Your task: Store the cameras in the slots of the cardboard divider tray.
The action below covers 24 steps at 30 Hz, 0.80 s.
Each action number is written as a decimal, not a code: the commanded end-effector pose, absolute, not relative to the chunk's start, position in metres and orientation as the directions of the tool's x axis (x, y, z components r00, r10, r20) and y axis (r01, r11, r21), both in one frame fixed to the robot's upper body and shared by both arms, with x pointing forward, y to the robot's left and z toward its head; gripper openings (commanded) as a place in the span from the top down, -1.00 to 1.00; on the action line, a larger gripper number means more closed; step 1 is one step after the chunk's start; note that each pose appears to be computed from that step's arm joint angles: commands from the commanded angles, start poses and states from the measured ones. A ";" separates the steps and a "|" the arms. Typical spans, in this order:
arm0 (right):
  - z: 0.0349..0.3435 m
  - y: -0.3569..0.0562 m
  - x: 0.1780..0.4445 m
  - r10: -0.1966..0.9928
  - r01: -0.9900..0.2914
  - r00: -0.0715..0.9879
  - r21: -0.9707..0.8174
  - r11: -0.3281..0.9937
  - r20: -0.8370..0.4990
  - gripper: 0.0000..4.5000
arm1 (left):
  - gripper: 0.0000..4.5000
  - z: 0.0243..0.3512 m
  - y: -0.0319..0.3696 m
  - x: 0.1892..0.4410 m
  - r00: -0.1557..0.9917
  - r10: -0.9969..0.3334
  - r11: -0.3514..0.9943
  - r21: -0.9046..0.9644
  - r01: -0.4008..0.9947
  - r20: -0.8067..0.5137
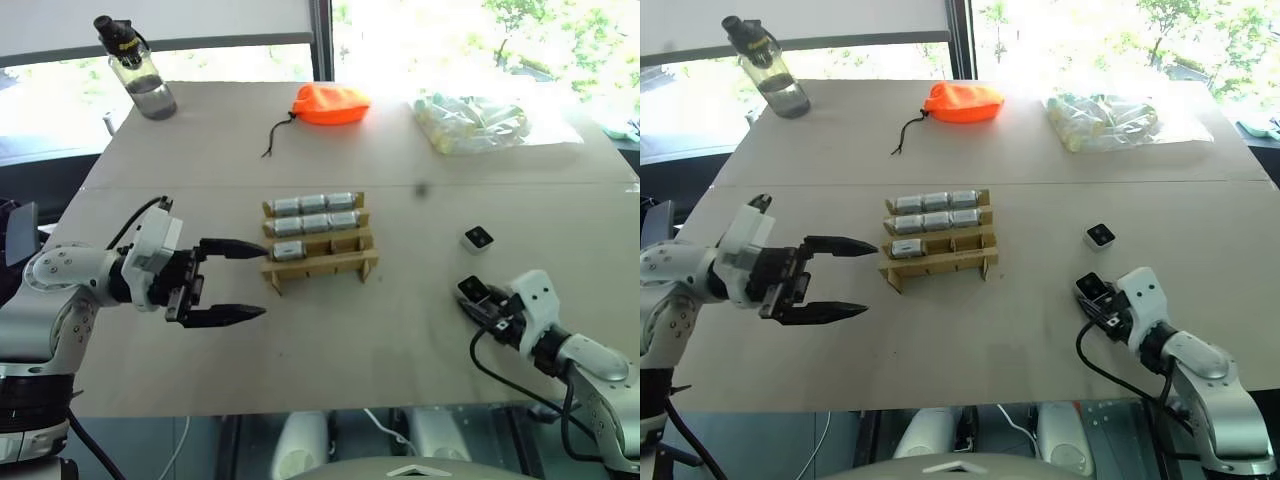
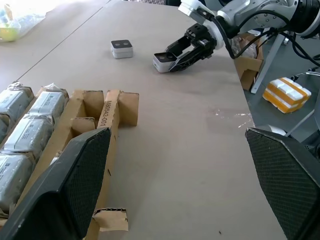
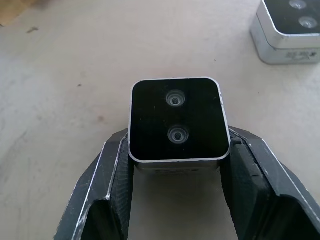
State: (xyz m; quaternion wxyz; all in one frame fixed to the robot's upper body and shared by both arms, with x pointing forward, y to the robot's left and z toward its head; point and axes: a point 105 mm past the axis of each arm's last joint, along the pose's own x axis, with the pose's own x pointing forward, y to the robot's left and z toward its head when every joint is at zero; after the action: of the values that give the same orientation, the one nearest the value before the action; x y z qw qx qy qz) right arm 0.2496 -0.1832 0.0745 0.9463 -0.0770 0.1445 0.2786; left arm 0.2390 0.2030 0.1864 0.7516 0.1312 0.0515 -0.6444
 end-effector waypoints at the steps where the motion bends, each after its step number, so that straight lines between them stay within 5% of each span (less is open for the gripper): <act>1: 0.098 -0.176 0.256 0.550 -0.608 0.788 -0.213 0.765 -0.276 0.16 | -1.00 0.200 0.197 0.240 0.170 -0.964 0.137 0.168 0.976 -0.204; 5: 0.122 -0.156 0.268 0.621 -0.665 0.746 -0.315 0.677 -0.239 0.16 | -1.00 0.209 0.186 0.248 0.161 -0.978 0.144 0.133 0.981 -0.133; 9: 0.154 -0.113 0.283 0.746 -0.700 0.631 -0.572 0.428 -0.213 0.16 | -1.00 0.214 0.167 0.263 0.143 -0.988 0.137 0.101 0.985 -0.062; 16: 0.188 -0.059 0.295 0.866 -0.482 0.466 -0.873 0.076 -0.182 0.16 | -1.00 0.207 0.144 0.284 0.143 -0.984 0.141 0.021 0.990 -0.107; 24: 0.197 -0.023 0.298 0.916 -0.320 0.360 -0.946 -0.058 -0.178 0.16 | -1.00 0.203 0.136 0.288 0.106 -0.985 0.110 -0.022 0.994 -0.138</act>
State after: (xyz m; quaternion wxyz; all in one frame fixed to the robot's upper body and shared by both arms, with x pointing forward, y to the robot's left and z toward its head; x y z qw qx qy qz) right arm 0.3019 -0.0288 0.1834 0.6431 -0.5271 -0.2430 0.4994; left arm 0.2880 0.1367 0.1983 0.7469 0.0288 0.0640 -0.6612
